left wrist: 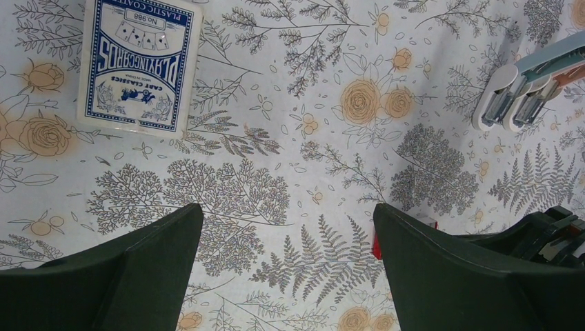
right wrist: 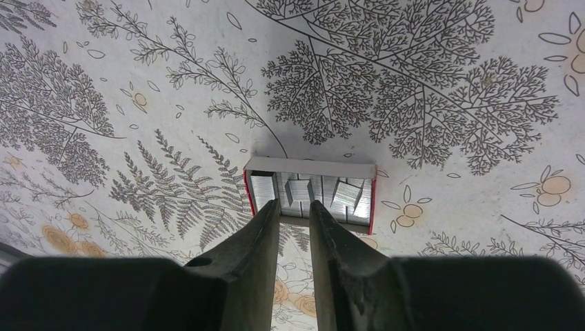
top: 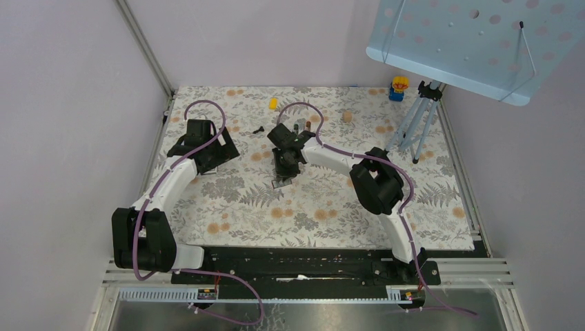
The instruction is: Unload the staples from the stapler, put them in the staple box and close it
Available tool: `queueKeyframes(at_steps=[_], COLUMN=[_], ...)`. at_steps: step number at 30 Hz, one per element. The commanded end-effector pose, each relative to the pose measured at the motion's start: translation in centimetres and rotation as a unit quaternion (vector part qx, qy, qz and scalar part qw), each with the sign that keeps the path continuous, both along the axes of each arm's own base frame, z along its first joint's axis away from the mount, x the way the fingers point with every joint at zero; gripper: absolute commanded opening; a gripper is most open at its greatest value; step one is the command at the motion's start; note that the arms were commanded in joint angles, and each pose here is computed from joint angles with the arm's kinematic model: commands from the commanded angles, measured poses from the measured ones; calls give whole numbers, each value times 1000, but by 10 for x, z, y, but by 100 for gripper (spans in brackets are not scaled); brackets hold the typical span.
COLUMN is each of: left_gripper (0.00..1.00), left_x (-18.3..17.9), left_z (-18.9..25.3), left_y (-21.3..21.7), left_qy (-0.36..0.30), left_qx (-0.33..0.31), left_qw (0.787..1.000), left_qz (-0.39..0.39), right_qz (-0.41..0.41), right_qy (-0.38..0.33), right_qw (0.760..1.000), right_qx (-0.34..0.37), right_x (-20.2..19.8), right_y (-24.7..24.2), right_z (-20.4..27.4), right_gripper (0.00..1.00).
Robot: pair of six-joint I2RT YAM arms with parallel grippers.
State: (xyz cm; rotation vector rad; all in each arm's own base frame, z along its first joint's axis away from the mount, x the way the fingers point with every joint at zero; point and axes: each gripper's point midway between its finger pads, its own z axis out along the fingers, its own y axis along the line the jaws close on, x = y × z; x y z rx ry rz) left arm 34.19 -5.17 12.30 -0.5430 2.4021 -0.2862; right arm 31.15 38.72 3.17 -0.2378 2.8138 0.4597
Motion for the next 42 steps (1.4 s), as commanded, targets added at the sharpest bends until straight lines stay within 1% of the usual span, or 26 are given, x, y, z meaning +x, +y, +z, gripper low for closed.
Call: queueKeyframes(at_steps=[1,3,5,10,14,17,20,22,26,31,35,38,40,42], left_gripper=[99,99,99,99,99,99,99,99,99,99,99,99,99,99], left_x=[10,9,10,10,10,10,10,11,11,11,11,11,11,11], left_z=[16,15,16,18,22,24,22,19,16,15,14,13,13,12], left_y=[0,1,1,5,7,7,7,7,5,4,3,3,2,1], left_qy=[-37,-36,-38,-42,-53,-59,-56,-52,-47,-45,-44,-43,-41,-40], left_qx=[-9,-9,-9,-4,1,3,3,1,-4,-7,-8,-8,-9,-11], left_qw=[999,999,999,999,999,998,998,999,999,999,999,999,999,999], left_qz=[3,4,4,9,8,8,8,7,4,3,2,3,2,0], right_qz=[4,6,8,5,-36,-88,-150,-186,-259,-348,-397,-418,-427,-427], right_qy=[-28,-47,-79,-160,-171,-174,-175,-165,-145,-157,-191,-215,-226,-228], right_qw=[999,998,996,987,983,978,967,960,942,903,873,854,845,843], right_qx=[23,30,30,-19,-53,-78,-106,-129,-153,-196,-211,-223,-230,-233], right_x=[7,11,19,40,60,74,81,79,78,82,87,90,95,100], right_y=[11,11,8,-25,-72,-119,-171,-206,-263,-320,-345,-360,-369,-376], right_z=[33,48,64,93,98,101,98,85,68,63,65,65,64,59], right_gripper=[30,30,30,33,34,34,41,45,53,68,74,76,77,78])
